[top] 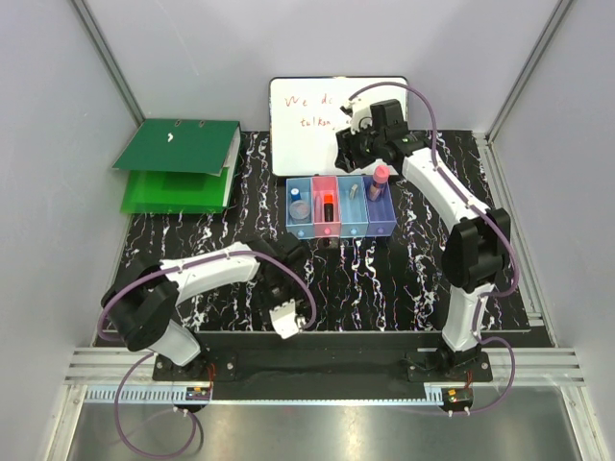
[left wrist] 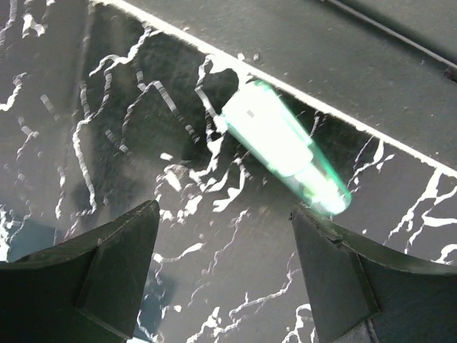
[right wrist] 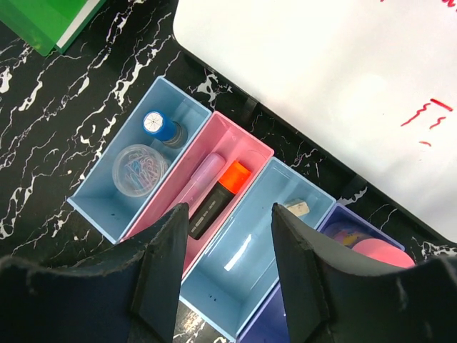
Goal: Sort the stationery into containers
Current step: Pick up the stationery from the corner of the board.
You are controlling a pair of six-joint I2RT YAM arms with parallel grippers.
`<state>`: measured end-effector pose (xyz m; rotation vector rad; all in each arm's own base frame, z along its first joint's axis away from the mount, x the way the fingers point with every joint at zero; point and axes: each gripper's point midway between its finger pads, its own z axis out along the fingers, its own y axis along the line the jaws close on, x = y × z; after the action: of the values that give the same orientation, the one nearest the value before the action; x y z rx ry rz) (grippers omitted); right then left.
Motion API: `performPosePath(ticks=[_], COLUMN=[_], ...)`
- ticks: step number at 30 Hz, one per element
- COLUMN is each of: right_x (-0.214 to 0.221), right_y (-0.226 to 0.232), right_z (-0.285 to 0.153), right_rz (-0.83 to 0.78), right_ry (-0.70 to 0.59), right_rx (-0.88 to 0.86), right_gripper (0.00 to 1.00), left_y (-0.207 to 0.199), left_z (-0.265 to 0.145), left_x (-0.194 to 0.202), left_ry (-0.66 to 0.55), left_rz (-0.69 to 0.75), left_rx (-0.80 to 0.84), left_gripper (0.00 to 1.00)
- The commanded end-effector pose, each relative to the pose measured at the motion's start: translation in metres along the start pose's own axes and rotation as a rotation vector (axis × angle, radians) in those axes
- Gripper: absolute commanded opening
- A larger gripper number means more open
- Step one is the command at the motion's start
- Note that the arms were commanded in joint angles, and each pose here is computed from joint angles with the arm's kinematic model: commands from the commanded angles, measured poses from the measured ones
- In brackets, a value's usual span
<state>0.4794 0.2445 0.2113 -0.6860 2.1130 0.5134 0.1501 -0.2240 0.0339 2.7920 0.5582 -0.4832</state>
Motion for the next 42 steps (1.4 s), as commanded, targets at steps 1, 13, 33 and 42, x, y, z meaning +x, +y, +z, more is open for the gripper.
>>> performPosePath(ticks=[1, 13, 33, 42], right_x=[-0.031, -0.039, -0.046, -0.053], right_y=[0.005, 0.007, 0.008, 0.011], right_z=[-0.03, -0.048, -0.059, -0.07], right_rz=[-0.054, -0.088, -0.095, -0.095], right_ry=[-0.088, -0.117, -0.142, -0.167], right_rx=[0.025, 0.045, 0.054, 0.063], right_gripper=[0.58, 0.58, 0.59, 0.6], left_y=[0.033, 0.024, -0.017, -0.007], left_z=[-0.027, -0.044, -0.007, 0.012], left_x=[-0.003, -0.031, -0.022, 0.003], left_ry=[0.019, 0.015, 0.093, 0.168], left_rz=[-0.071, -0.431, -0.968, -1.05], left_rx=[-0.081, -0.032, 0.032, -0.022], left_gripper=[0.79, 0.76, 0.73, 0.73])
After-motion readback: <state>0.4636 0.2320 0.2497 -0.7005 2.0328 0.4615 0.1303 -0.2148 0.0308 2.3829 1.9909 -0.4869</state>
